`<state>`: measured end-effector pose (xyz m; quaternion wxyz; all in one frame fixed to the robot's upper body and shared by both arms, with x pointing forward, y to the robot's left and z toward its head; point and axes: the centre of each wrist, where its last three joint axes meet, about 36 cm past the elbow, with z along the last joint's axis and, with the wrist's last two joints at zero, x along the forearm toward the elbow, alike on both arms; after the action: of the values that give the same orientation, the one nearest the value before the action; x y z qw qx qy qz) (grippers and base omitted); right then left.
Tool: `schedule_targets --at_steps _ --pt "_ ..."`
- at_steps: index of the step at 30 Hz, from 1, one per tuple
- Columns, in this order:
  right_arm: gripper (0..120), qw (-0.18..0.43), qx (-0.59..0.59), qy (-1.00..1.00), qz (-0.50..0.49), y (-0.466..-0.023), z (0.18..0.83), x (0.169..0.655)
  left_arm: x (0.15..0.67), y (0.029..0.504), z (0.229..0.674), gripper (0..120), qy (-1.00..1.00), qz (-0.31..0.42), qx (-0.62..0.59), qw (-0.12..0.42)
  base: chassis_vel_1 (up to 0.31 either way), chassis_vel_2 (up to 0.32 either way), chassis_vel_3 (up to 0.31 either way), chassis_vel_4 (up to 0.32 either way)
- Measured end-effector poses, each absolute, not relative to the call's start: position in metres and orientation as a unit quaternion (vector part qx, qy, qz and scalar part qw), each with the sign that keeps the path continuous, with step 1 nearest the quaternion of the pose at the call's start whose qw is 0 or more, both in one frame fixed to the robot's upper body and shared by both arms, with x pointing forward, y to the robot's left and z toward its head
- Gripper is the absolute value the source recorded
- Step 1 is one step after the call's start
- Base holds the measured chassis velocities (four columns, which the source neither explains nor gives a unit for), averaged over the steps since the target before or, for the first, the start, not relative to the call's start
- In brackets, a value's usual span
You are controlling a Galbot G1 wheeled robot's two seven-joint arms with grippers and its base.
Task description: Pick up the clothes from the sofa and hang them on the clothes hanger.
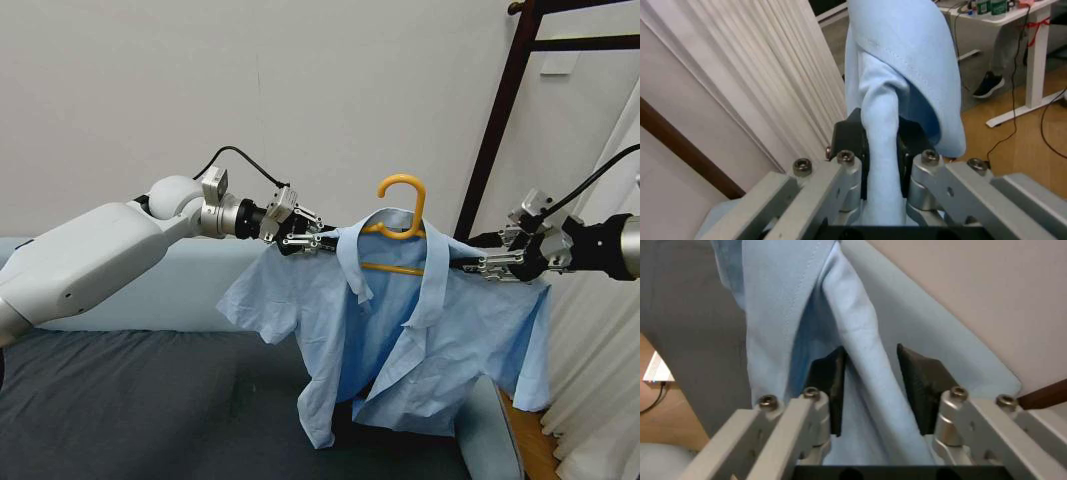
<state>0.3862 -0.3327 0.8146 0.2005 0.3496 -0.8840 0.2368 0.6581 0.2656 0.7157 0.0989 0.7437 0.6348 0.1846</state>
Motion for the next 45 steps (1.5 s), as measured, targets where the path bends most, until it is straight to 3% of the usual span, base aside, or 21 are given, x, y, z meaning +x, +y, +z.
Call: schedule_targets --at_steps 2,6,15,25,36,41,45 --pt "19 0.202 0.352 -0.883 0.234 -0.332 0.814 0.386 0.659 0.263 0.715 8 0.633 0.182 0.746 0.099 0.0 0.0 0.0 0.0" --pt "11 0.207 0.354 -0.881 0.237 -0.327 0.81 0.383 0.66 0.26 0.714 8 0.633 0.184 0.745 0.101 0.0 0.0 0.0 0.0" --pt "11 0.21 0.351 -0.881 0.236 -0.327 0.807 0.382 0.661 0.257 0.712 8 0.63 0.218 0.739 0.101 0.0 0.0 0.0 0.0" --pt "8 0.21 0.34 -0.888 0.228 -0.323 0.797 0.378 0.662 0.267 0.728 43 0.633 0.267 0.717 0.123 0.0 0.0 0.0 0.0" --pt "8 0.199 0.309 -0.914 0.171 -0.333 0.799 0.38 0.65 0.287 0.748 82 0.645 0.307 0.675 0.184 0.0 0.0 0.0 0.0" --pt "8 0.189 0.295 -0.926 0.143 -0.334 0.799 0.378 0.64 0.295 0.735 98 0.687 0.276 0.64 0.205 0.0 0.0 0.0 0.0" --pt "8 0.184 0.256 -0.943 0.104 -0.332 0.811 0.371 0.603 0.278 0.684 100 0.762 0.186 0.58 0.221 0.0 0.0 0.0 0.0"
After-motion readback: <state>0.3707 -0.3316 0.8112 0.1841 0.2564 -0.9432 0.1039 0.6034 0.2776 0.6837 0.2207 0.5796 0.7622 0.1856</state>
